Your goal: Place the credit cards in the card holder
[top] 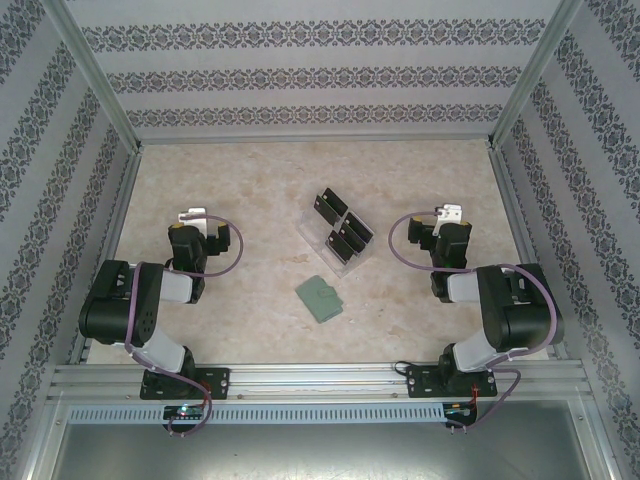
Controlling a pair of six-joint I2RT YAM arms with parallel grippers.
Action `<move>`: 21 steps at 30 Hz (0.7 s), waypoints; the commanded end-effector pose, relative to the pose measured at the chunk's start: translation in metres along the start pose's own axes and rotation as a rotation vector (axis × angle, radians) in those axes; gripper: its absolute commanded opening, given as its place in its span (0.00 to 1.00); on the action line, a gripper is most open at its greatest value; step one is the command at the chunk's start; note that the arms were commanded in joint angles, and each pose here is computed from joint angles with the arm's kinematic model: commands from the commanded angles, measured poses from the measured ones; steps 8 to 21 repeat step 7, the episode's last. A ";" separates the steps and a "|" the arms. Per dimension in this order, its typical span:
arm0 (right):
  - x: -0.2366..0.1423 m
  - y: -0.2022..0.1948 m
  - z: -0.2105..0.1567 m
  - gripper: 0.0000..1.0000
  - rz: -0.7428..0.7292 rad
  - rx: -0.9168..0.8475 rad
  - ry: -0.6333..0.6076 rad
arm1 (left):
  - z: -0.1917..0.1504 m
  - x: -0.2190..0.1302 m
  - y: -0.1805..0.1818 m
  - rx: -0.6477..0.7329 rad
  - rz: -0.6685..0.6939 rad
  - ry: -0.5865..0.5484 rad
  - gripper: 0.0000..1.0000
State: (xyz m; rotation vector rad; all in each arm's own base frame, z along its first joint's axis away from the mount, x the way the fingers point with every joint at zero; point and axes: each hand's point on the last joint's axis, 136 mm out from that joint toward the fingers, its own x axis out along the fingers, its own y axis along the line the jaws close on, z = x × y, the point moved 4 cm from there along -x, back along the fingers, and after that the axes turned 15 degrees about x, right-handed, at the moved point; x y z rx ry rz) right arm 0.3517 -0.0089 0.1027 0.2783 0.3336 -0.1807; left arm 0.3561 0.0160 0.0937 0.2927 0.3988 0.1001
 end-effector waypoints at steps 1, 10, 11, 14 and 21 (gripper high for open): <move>0.002 0.009 0.015 0.98 0.054 0.001 -0.034 | 0.008 0.003 0.003 -0.028 -0.003 -0.032 1.00; 0.000 0.014 0.014 0.98 0.084 -0.021 -0.030 | 0.009 0.003 0.003 -0.029 -0.003 -0.032 1.00; 0.000 0.014 0.014 0.98 0.084 -0.021 -0.030 | 0.009 0.003 0.003 -0.029 -0.003 -0.032 1.00; 0.000 0.014 0.014 0.98 0.084 -0.021 -0.030 | 0.009 0.003 0.003 -0.029 -0.003 -0.032 1.00; 0.000 0.014 0.014 0.98 0.084 -0.021 -0.030 | 0.009 0.003 0.003 -0.029 -0.003 -0.032 1.00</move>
